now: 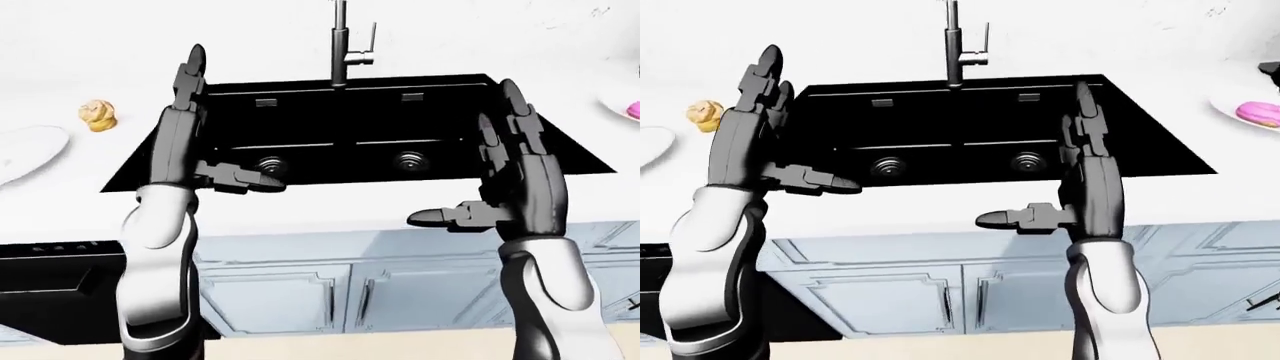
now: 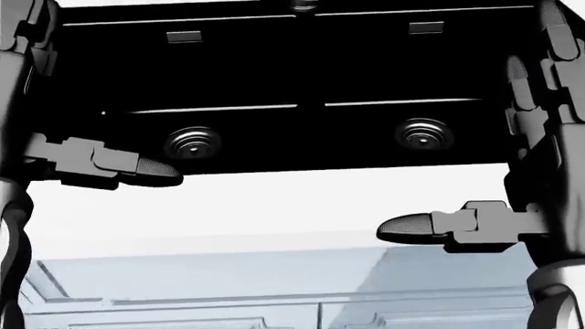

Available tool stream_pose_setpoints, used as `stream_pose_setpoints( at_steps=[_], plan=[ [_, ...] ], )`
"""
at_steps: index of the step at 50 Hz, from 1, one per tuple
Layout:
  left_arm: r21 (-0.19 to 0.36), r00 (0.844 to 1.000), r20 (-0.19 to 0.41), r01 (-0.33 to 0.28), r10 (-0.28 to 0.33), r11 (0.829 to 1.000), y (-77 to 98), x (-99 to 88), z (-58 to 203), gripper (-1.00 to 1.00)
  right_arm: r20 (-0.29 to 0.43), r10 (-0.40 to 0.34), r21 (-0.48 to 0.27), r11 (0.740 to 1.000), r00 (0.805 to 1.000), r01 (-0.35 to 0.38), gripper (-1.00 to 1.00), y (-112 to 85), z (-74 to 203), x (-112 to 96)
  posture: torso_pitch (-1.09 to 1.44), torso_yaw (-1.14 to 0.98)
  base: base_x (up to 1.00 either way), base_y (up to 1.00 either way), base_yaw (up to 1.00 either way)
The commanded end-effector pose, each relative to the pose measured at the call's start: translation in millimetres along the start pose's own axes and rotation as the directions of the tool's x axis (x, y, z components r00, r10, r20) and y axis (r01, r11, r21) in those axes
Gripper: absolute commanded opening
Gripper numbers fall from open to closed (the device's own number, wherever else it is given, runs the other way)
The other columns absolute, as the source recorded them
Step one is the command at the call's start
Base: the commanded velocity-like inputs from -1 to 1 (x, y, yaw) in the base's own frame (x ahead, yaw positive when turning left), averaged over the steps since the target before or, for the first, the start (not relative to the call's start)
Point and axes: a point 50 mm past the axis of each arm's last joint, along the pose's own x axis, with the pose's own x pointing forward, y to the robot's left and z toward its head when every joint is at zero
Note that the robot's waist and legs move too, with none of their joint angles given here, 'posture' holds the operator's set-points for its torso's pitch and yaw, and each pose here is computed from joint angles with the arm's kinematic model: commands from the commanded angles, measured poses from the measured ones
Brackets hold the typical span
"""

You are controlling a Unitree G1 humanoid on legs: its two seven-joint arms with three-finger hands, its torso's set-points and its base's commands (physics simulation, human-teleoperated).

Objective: Place the pastries on the plates.

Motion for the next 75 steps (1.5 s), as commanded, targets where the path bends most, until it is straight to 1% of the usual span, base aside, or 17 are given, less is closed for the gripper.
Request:
stream_pose_setpoints(
  at_steps=[1, 12, 16, 17, 24, 46, 52, 60, 61, 62, 75],
  plan=[
    [0.015, 0.998, 0.061, -0.029, 0.028, 0.999, 6.1, 0.8, 12.2, 1.0, 0.06, 0.013, 0.003, 1.0, 0.998, -0.013, 1.0, 2.5, 10.0, 0.6, 0.0, 0.18, 0.0, 0.7, 0.0],
    [0.006, 0.997, 0.069, -0.046, 0.046, 0.999, 8.2, 4.1, 14.0, 1.0, 0.06, 0.016, 0.003, 1.0, 0.998, -0.017, 1.0, 3.8, 10.5, 2.8, 0.0, 0.18, 0.0, 0.71, 0.0],
    [0.012, 0.997, 0.069, -0.047, 0.046, 0.999, 7.8, 3.6, 12.2, 1.0, 0.059, 0.018, 0.001, 1.0, 0.998, -0.018, 1.0, 3.0, 10.0, 0.9, 0.0, 0.18, 0.0, 0.7, 0.0],
    [0.006, 0.996, 0.07, -0.049, 0.049, 0.999, 8.3, 3.2, 12.8, 1.0, 0.059, 0.016, 0.002, 1.0, 0.998, -0.016, 1.0, 2.7, 10.2, 0.8, 0.0, 0.18, 0.0, 0.71, 0.0],
    [0.011, 0.997, 0.068, -0.048, 0.047, 0.999, 8.4, 0.7, 12.5, 1.0, 0.059, 0.013, 0.002, 1.0, 0.998, -0.013, 1.0, 2.6, 8.6, -0.4, 0.0, 0.18, 0.0, 0.71, 0.0],
    [0.028, 0.997, 0.067, -0.045, 0.043, 0.999, 6.6, 3.4, 11.9, 1.0, 0.057, 0.009, 0.006, 1.0, 0.998, -0.009, 1.0, 2.0, 8.4, -1.0, 0.0, 0.18, 0.0, 0.7, 0.0],
    [0.028, 0.997, 0.07, -0.041, 0.039, 0.999, 7.1, 4.3, 13.2, 1.0, 0.059, -0.001, 0.02, 1.0, 0.998, 0.0, 1.0, 1.2, 9.5, 0.5, 0.0, 0.18, 0.0, 0.02, 0.0],
    [0.031, 0.997, 0.066, -0.039, 0.037, 0.999, 5.3, 3.7, 10.2, 1.0, 0.077, 0.003, 0.033, 0.999, 0.997, -0.005, 1.0, 1.4, 10.8, -2.5, 0.0, 0.18, 0.0, 0.0, 0.0],
    [0.032, 0.997, 0.064, -0.038, 0.036, 0.999, 4.8, 3.6, 9.6, 1.0, 0.077, 0.006, 0.025, 1.0, 0.997, -0.007, 1.0, 1.6, 10.3, -3.0, 0.0, 0.18, 0.0, 0.0, 0.27],
    [0.032, 0.997, 0.064, -0.038, 0.036, 0.999, 4.8, 3.7, 9.6, 1.0, 0.077, 0.005, 0.036, 0.999, 0.997, -0.007, 1.0, 1.3, 10.2, -3.4, 0.0, 0.18, 0.0, 0.0, 0.44],
    [0.034, 0.997, 0.065, -0.037, 0.035, 0.999, 4.1, 2.3, 9.6, 1.0, 0.077, 0.003, 0.034, 0.999, 0.997, -0.006, 1.0, 0.4, 10.0, -3.9, 0.0, 0.18, 0.0, 0.0, 0.67]
  ],
)
